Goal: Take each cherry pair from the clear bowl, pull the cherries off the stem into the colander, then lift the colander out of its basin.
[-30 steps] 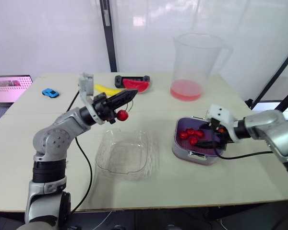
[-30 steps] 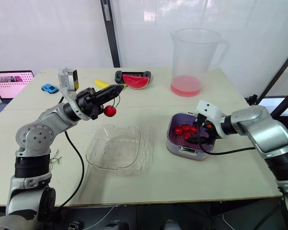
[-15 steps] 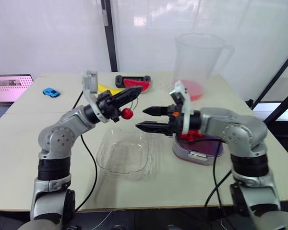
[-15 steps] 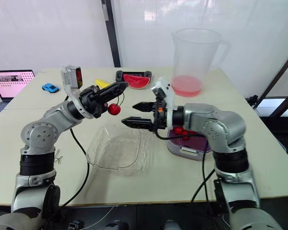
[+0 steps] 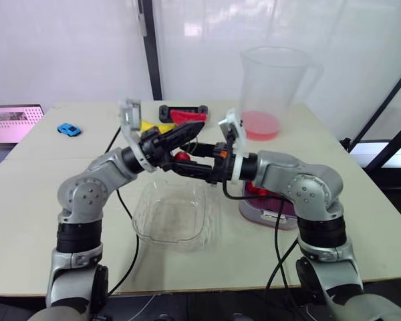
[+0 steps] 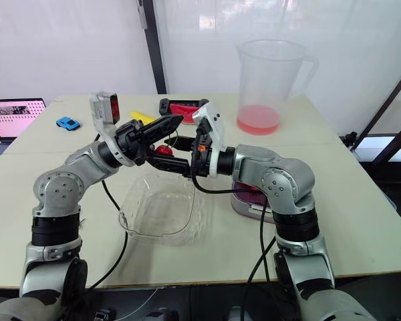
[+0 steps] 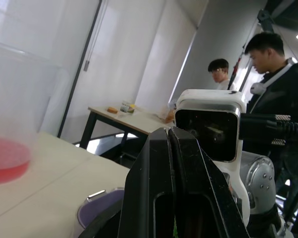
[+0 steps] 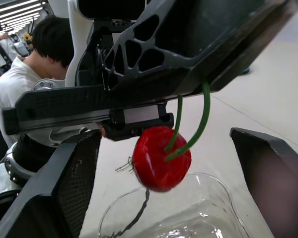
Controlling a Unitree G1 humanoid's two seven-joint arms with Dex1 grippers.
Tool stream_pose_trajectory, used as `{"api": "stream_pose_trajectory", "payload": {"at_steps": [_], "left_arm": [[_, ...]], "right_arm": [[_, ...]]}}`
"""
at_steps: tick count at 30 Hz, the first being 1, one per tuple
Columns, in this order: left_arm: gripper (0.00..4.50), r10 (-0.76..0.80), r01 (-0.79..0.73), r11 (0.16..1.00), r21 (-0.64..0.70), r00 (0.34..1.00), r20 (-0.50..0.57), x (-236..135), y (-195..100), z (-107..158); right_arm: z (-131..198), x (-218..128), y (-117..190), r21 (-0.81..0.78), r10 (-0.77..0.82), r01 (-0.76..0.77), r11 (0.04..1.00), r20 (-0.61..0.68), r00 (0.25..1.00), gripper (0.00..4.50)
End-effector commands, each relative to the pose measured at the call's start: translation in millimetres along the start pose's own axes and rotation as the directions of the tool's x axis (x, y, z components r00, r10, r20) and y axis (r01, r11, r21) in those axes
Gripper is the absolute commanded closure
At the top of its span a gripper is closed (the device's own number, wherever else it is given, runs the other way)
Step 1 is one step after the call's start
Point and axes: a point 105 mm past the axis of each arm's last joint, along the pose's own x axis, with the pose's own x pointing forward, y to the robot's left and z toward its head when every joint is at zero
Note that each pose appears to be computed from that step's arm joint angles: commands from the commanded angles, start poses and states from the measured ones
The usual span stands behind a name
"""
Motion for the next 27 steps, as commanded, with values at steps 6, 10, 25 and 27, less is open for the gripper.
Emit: {"api": "stream_pose_trajectory", "payload": {"at_steps": [6,10,25,27], "left_arm": [[4.5,-0.051,0.05,0.998,0.043,0.999,0.018,6.0,-12.3,9.8],[4.5,-0.05,0.049,0.998,0.044,0.999,0.017,5.8,-11.9,9.4],[4.5,-0.056,0.055,0.998,0.043,0.998,0.026,7.1,-10.6,9.2],[4.5,-0.056,0.055,0.998,0.041,0.998,0.027,7.1,-10.4,8.5]], "right_arm": [[11.3,-0.1,5.9,-0.039,0.011,-0.01,0.999,0.031,0.999,2.77],[10.8,-1.2,5.1,-0.036,0.007,-0.006,0.999,0.026,1.0,2.77],[-32.2,-16.3,-0.2,-0.093,-0.026,0.006,0.996,-0.218,0.976,2.77],[-28.2,-19.2,-2.9,-0.096,-0.04,0.02,0.995,-0.205,0.978,2.77]]}}
